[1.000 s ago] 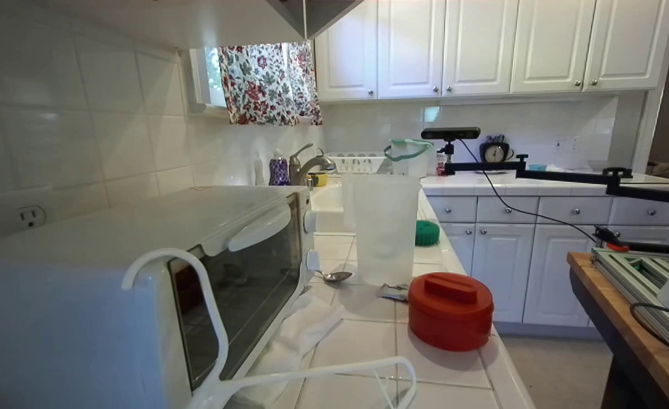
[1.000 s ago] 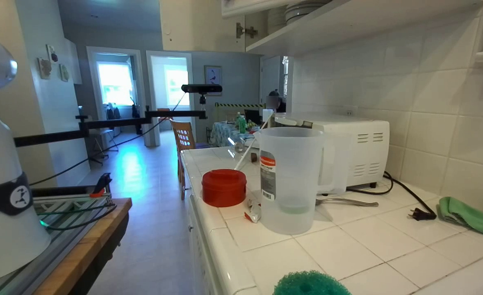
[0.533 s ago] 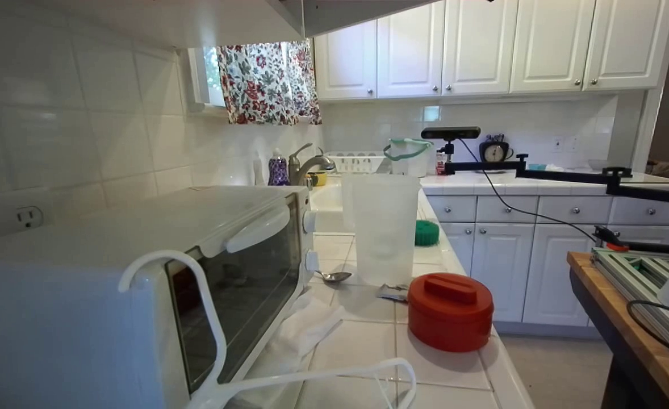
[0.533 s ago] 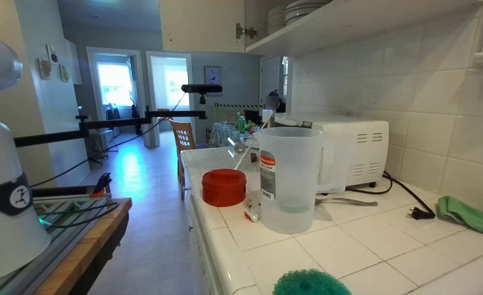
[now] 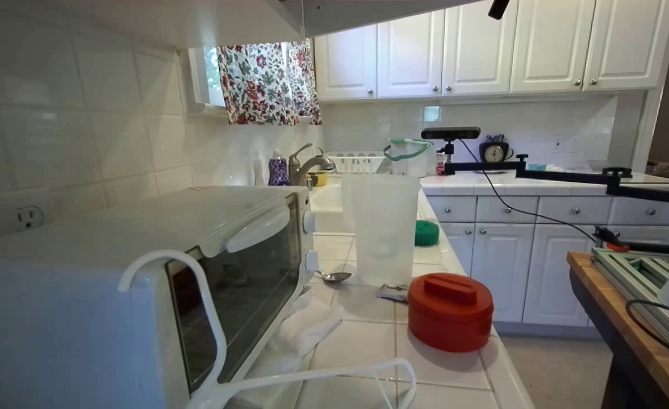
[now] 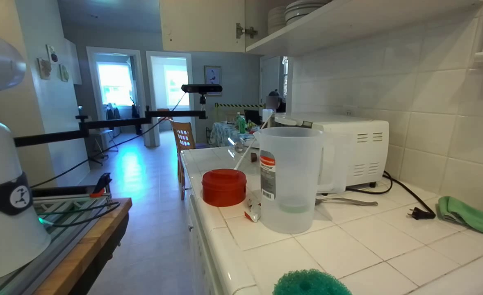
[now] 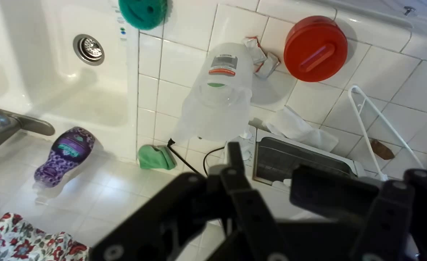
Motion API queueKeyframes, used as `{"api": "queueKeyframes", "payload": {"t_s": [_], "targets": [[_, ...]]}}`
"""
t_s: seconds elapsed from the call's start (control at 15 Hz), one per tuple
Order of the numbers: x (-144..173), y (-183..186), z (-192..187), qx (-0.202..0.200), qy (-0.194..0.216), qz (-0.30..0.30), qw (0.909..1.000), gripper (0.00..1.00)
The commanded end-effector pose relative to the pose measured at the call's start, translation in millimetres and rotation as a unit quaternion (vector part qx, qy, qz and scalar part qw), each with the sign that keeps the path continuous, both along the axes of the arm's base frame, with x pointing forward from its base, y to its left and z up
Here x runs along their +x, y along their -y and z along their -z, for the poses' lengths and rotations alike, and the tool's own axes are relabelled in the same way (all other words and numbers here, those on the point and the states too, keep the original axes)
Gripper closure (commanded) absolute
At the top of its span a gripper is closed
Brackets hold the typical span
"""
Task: Open the top right cabinet door
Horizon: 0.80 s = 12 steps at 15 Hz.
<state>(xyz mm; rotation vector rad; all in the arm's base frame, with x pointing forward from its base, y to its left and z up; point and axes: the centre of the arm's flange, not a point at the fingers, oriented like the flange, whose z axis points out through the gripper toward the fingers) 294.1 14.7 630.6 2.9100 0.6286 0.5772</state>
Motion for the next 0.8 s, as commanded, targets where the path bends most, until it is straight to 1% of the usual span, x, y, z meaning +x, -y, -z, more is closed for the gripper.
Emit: {"api": "queueKeyframes", "payload": {"t_s": [0.0,0.2,0.4,0.6,0.67,0.73], "targets": [[12,27,0,-0.022,0.024,0.041,0.9987,0.91],[5,53,0,-0.030,0.024,0.072,0.9967,0.91],[1,81,-3,-0.040,0.026,0.110,0.9928,0.91],[0,99,-4,-0.052,0.031,0.135,0.9891,0.91],[0,102,-5,-0.056,0.032,0.139,0.9882,0.75],[1,105,-4,-0.060,0.034,0.142,0.9875,0.92]]}}
